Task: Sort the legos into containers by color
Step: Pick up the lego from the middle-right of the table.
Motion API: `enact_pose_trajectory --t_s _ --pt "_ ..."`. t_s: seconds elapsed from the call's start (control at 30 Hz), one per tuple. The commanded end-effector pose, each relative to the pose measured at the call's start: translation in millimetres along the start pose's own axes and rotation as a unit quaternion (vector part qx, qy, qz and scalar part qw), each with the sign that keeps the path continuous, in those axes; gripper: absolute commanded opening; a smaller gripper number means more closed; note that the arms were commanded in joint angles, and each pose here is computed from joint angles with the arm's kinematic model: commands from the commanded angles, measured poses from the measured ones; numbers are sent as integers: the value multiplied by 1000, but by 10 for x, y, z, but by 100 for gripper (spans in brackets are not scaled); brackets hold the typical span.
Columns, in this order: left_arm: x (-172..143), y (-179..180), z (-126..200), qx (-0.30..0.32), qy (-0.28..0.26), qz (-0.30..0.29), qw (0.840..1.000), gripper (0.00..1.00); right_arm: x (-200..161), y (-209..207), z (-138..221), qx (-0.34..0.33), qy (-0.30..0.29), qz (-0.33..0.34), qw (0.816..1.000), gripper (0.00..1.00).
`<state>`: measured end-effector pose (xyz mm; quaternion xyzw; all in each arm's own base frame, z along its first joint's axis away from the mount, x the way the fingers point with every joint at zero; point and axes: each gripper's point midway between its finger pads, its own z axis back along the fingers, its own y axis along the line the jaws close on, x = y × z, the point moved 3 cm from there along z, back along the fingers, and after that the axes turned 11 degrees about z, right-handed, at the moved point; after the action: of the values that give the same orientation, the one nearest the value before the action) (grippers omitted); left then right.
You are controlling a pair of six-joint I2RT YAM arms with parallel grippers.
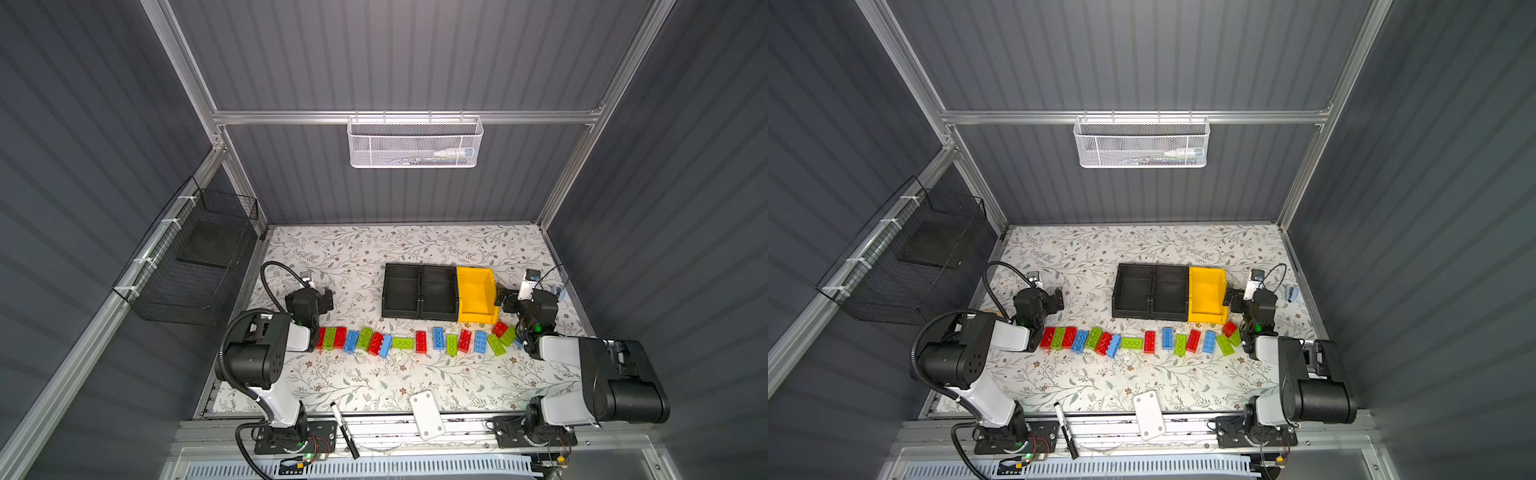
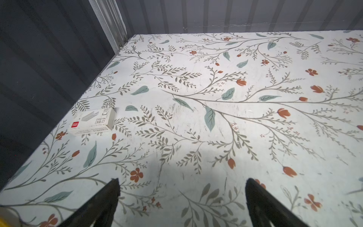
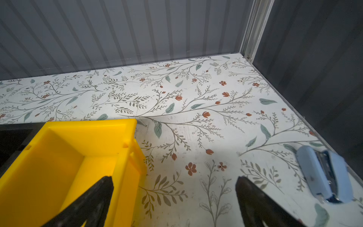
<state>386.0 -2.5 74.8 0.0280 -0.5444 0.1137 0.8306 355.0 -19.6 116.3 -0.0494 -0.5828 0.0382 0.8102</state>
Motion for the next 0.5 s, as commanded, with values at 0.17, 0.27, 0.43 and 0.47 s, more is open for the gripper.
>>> enact_pose_trajectory --t_s 0.17,0.27,0.43,0.47 --pt "23 0 -12 -2 -3 -5 1000 100 90 -27 -5 -4 -12 -1 1000 99" --pt "26 0 -12 -2 -3 -5 1000 100 92 -28 -5 -5 -13 0 1000 99" --pt "25 0 -11 -2 -3 -5 1000 100 90 -26 -9 -4 -12 -1 1000 99" --pt "26 0 -12 -2 -3 -5 1000 100 87 -27 -8 -4 -11 0 1000 99"
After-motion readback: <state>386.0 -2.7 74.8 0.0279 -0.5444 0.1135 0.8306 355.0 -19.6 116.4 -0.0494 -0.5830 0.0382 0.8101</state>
